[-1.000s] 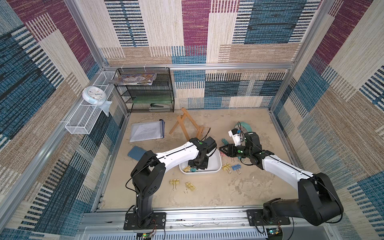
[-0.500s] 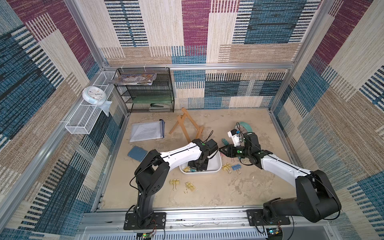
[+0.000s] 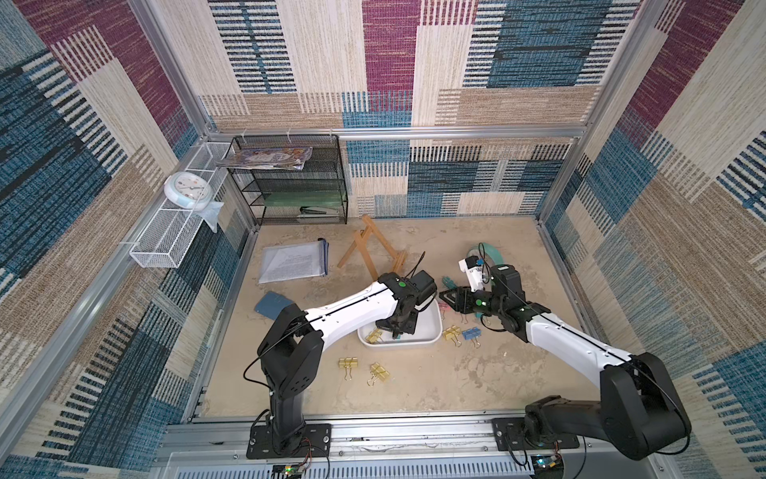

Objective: Take out the binder clips from the storage box
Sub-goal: Pick up the binder clip from the storage box, then place the binder clip at the center of the board.

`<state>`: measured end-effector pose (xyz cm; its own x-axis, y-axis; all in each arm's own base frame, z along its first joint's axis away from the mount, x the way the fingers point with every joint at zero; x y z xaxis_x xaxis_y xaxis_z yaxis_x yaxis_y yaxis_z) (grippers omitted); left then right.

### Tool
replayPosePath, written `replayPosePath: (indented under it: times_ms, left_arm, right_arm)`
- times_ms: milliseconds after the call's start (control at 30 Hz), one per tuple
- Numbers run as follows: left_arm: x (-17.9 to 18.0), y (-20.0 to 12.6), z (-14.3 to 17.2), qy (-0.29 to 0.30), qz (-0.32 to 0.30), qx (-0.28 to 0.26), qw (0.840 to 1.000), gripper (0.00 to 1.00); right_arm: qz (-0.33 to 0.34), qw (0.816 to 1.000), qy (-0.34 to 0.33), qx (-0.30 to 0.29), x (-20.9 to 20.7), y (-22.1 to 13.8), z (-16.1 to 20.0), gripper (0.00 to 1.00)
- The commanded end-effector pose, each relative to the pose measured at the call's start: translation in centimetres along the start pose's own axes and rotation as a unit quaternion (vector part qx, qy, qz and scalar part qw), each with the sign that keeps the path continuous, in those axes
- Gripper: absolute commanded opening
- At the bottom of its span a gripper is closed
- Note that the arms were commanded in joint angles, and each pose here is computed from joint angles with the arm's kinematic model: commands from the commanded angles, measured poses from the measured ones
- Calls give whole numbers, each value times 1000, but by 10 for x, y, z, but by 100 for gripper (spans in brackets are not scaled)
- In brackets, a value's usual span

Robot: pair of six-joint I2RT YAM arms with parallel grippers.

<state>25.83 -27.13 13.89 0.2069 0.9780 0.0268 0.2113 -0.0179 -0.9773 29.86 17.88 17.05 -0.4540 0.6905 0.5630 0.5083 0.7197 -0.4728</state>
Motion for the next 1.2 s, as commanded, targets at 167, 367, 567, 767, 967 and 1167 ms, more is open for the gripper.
replayPosePath:
  times_ms: [167,367,567,767,967,1167]
  left_arm:
    - [23,-35,-16,-16,-42,-87,995,0]
    - [63,-61,-24,-57,-84,-145,984,0]
    - [122,-60,-23,-137,-105,-135,976,0]
    - [160,-32,-14,-173,-133,-83,972,0]
    - [177,-10,-24,-166,-179,-54,968,0]
    - [179,8,-38,-129,-219,-40,966,0]
  right_arm:
    - [-49,998,-29,-14,24,0,-10,45]
    - [-75,994,-75,-9,56,8,-10,49]
    - [-113,989,-95,-1,80,17,-7,50]
    - [-137,984,-111,1,93,22,-4,68]
    - [-137,984,-111,3,93,26,-5,100]
    - [-130,985,-110,2,91,26,-4,99]
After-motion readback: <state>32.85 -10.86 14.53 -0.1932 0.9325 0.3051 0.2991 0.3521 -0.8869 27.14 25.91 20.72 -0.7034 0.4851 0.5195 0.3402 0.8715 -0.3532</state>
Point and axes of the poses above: each gripper's point midway between its finger pads, its own y axis out along the fingers, its own x axis along the line the jaws close on, z = x × y, the point moved 4 cm from there along -y, back along the fingers, and after that the axes turned 1 degree about -y, right-handed, at the moved point
